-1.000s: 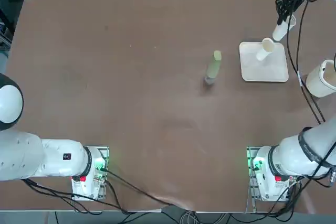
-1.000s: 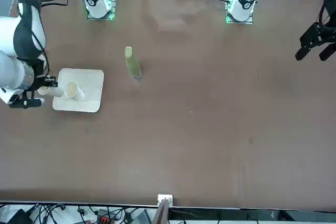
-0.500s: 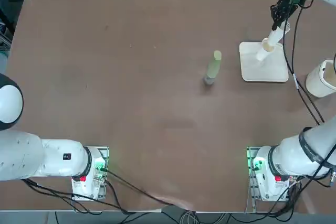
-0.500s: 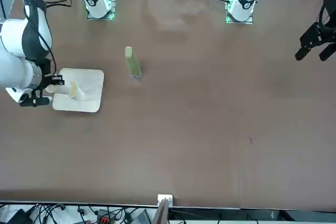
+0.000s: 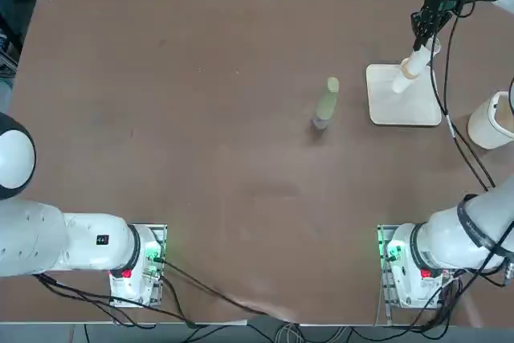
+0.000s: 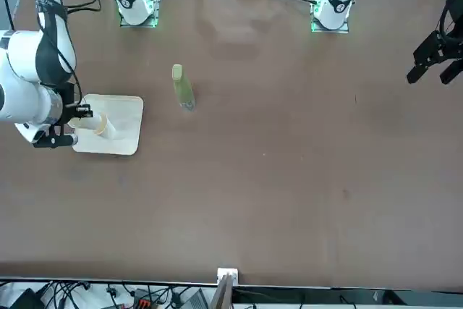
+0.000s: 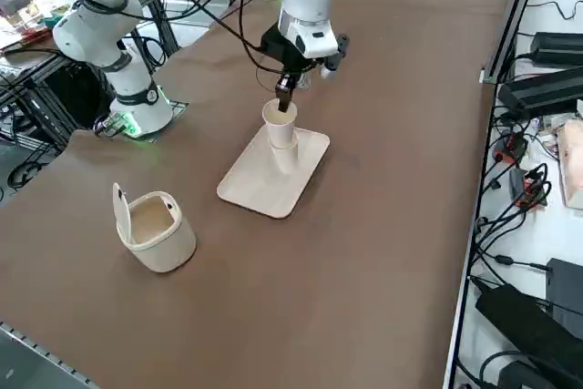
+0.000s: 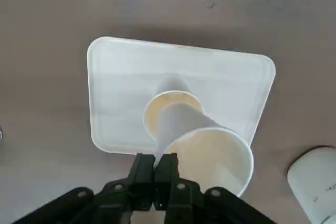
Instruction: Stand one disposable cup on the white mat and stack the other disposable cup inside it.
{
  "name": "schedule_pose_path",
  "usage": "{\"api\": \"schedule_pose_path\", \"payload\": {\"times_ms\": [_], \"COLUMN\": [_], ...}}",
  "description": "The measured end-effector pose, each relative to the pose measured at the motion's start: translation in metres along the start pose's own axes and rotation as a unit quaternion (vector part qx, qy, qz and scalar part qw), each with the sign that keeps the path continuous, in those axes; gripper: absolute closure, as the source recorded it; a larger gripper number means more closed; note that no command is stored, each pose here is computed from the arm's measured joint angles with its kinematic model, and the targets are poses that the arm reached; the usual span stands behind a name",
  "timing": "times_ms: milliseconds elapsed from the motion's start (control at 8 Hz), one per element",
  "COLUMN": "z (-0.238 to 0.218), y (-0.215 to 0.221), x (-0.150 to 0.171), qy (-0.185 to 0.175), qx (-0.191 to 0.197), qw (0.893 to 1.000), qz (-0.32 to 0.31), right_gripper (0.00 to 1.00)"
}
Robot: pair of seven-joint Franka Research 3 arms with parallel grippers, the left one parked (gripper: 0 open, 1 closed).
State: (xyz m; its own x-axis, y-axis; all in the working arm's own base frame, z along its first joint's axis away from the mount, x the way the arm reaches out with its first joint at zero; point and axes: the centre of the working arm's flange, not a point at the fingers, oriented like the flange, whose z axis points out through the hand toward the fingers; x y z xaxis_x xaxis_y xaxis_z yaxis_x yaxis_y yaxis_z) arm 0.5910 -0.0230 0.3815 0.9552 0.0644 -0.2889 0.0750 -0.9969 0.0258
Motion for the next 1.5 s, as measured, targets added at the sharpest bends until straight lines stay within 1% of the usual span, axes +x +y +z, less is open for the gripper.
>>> {"api": "schedule_pose_path", "payload": {"times_ms": [125,375,500,750,875,1000,1250,1500], "z": [0.003,0.007,0.008,0.0,-0.014,-0.037,-0.1,-0.167], "y": [0.0,0.0,0.0,0.0,0.0,-0.002,-0.01,-0.018], "x": [0.001,0.004,0.005,0.007,0.008,0.008,-0.007,-0.036], "qy": [-0.002,-0.003,-0.001,0.009,0.023,0.045,0.081,0.104], "qx": [0.0,0.0,0.0,-0.001,-0.002,-0.005,-0.002,0.017], "qw": [1.0,1.0,1.0,1.0,1.0,0.999,0.997,0.994], "qz": [0.0,-0.001,-0.001,-0.001,-0.001,-0.002,-0.005,-0.008], "right_gripper": [0.96,0.86,0.71,0.37,0.19,0.0,0.0,0.0]}}
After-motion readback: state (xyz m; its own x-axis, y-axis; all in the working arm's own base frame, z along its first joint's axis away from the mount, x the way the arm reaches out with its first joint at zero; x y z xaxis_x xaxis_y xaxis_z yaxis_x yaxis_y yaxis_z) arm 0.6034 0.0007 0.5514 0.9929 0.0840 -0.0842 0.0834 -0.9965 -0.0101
